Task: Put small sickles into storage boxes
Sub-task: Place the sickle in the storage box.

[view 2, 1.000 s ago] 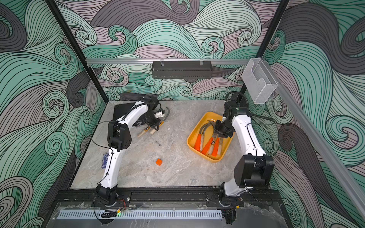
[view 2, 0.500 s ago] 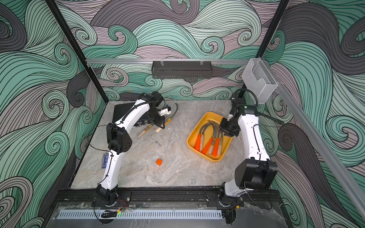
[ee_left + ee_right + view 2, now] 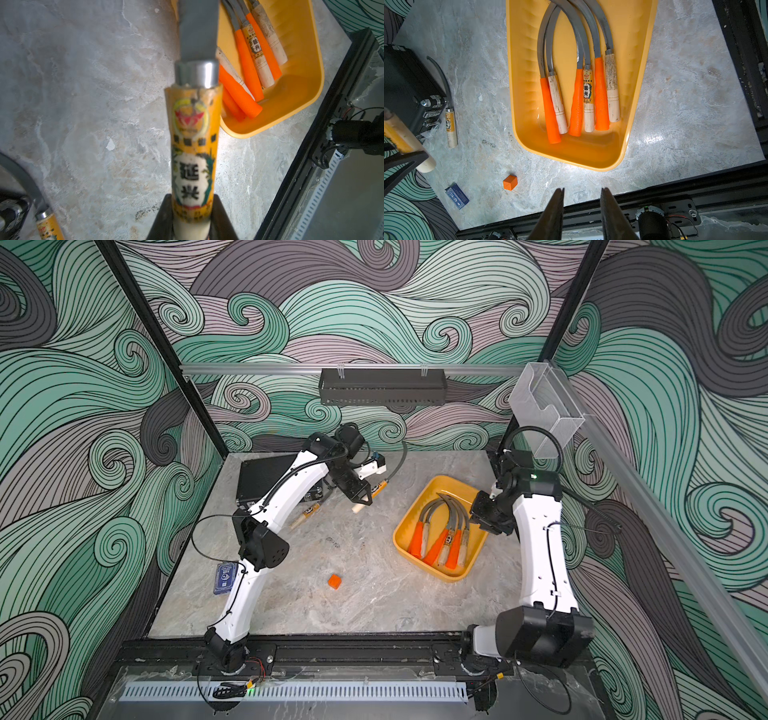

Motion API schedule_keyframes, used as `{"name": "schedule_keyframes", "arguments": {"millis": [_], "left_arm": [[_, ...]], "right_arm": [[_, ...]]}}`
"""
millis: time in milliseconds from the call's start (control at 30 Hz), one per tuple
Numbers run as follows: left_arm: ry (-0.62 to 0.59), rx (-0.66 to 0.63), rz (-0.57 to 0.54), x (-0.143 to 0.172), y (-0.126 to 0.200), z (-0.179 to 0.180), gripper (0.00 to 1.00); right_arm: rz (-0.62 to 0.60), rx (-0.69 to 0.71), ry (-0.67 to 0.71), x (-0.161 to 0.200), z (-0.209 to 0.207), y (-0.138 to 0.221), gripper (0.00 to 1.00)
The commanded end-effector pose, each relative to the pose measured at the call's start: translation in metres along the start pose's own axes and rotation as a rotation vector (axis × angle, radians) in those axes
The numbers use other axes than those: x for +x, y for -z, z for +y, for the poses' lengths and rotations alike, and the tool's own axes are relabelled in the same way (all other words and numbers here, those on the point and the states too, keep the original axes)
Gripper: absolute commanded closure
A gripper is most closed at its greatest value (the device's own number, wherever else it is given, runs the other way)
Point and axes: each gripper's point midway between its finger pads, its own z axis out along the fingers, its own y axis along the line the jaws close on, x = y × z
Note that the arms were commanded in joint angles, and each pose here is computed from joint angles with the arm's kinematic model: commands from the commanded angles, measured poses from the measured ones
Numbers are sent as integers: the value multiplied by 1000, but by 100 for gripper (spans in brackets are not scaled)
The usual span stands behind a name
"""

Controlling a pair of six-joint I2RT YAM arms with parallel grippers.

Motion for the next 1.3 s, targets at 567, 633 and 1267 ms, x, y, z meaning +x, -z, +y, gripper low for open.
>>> {"name": "schedule_keyframes", "arguments": {"millis": [567, 633, 1267], "left_arm": [[-50, 104, -166, -65, -65, -64, 99], [-41, 121, -160, -65, -74, -70, 99], [-41, 250, -89, -51, -133, -102, 98]], "right_arm": [[56, 49, -26, 48, -21, 5, 67], [59, 50, -35, 51, -22, 4, 67], [82, 31, -75, 74, -25, 2, 67]]}}
